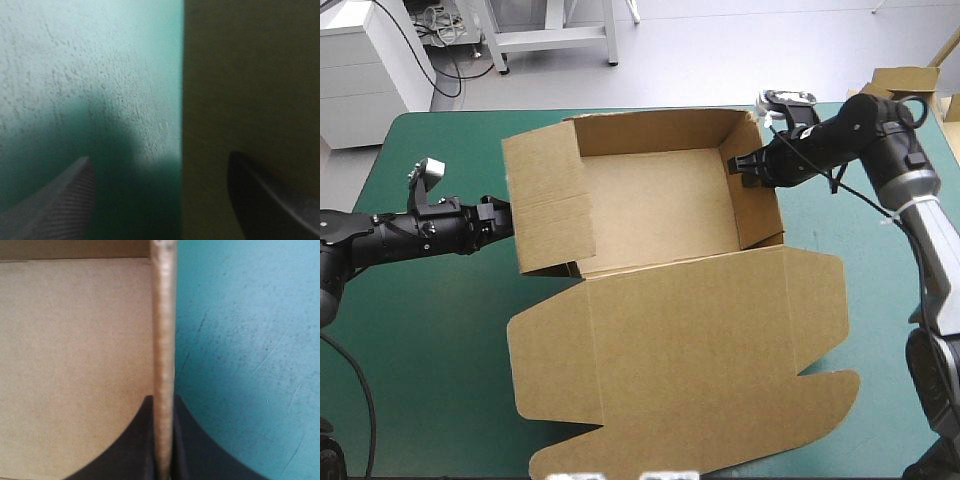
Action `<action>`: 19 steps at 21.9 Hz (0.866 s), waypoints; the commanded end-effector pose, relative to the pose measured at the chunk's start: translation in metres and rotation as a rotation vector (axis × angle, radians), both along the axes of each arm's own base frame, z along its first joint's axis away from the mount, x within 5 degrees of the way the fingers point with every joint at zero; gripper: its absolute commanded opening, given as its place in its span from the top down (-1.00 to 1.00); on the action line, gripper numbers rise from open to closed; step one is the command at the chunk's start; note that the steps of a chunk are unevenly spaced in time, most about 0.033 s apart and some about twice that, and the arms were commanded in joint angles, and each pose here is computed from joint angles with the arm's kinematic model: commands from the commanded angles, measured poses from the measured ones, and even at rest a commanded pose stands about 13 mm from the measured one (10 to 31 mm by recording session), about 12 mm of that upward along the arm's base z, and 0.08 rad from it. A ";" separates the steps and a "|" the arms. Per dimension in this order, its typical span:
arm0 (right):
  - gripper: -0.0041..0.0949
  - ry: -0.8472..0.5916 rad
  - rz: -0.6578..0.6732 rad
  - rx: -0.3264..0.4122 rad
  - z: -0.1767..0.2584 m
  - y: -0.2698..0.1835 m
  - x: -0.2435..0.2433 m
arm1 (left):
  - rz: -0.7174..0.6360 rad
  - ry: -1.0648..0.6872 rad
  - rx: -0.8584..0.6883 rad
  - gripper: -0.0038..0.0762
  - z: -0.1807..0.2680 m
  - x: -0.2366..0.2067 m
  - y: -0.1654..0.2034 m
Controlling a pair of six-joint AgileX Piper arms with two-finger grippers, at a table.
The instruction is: Fold the box
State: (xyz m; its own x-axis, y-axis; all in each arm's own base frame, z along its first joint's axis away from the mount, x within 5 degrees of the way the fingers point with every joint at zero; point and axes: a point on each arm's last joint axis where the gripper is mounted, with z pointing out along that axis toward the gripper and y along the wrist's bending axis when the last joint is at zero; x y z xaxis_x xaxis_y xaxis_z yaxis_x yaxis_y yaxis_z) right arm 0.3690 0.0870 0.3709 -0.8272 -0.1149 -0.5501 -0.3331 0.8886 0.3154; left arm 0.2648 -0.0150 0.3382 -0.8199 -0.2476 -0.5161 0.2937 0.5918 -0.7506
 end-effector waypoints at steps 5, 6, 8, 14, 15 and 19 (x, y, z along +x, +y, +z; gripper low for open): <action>0.96 -0.037 0.000 0.065 -0.009 0.037 0.014 | -0.068 -0.054 -0.071 -0.42 0.022 -0.009 -0.007; 0.96 -0.041 0.006 0.070 -0.012 0.045 0.015 | -0.068 -0.054 -0.071 -0.42 0.022 -0.009 -0.007; 0.96 -0.047 0.018 0.075 -0.017 0.056 0.016 | -0.068 -0.054 -0.071 -0.42 0.022 -0.009 -0.007; 0.96 -0.027 0.049 0.086 -0.031 0.085 0.017 | -0.079 -0.015 0.019 -0.42 0.013 -0.011 -0.005; 0.96 -0.038 0.051 0.096 -0.030 0.090 0.016 | -0.079 0.009 0.046 -0.42 0.010 -0.012 -0.003; 0.96 -0.070 0.065 0.109 -0.028 0.104 0.012 | -0.043 0.109 0.128 -0.42 0.001 -0.014 0.002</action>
